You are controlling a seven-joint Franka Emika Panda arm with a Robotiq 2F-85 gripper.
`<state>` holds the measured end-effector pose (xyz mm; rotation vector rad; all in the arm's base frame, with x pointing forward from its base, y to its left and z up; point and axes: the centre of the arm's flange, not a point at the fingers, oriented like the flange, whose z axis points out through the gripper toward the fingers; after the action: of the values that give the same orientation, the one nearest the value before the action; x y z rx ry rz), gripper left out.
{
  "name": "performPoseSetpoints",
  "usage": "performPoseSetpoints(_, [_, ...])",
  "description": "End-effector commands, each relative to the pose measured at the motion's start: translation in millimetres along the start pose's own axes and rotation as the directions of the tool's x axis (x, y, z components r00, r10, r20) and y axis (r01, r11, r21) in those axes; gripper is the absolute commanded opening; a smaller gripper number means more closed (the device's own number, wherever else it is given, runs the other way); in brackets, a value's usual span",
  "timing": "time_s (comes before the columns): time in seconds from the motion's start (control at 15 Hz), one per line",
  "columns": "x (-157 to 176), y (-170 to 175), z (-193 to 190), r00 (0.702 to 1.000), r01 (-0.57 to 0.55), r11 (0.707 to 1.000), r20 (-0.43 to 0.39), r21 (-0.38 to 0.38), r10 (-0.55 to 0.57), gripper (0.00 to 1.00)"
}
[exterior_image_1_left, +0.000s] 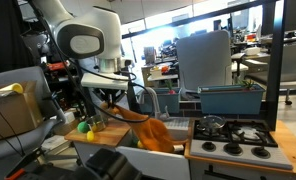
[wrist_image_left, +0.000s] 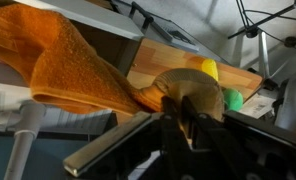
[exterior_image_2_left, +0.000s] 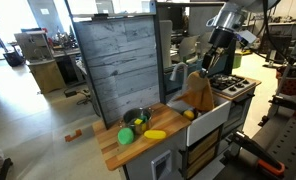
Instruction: Pick up the potato plush toy from the sink and put it in the pot
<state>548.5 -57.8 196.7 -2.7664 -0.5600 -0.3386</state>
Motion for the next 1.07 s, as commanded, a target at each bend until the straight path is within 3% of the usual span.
performPoseSetpoints(0.0, [22.2, -7.4, 1.0, 0.991, -0.035, 0.999, -0.133, -0.035, 0.030, 0.03])
performPoseSetpoints(0.33, [69.1, 86.7, -8.1, 0.924, -0.251, 0.963, -0.322, -0.097, 0.208, 0.03])
performPoseSetpoints(0.6, [52.0, 184.4, -9.3, 0.867, -0.417, 0.899, -0.356, -0.133, 0.349, 0.03])
performPoseSetpoints(0.73, [31.6, 218.9, -2.6, 0.864, -0.462, 0.874, -0.300, -0.149, 0.405, 0.03])
performPoseSetpoints(1.0, [2.9, 270.0, 31.9, 0.860, -0.510, 0.845, -0.078, -0.159, 0.505, 0.03])
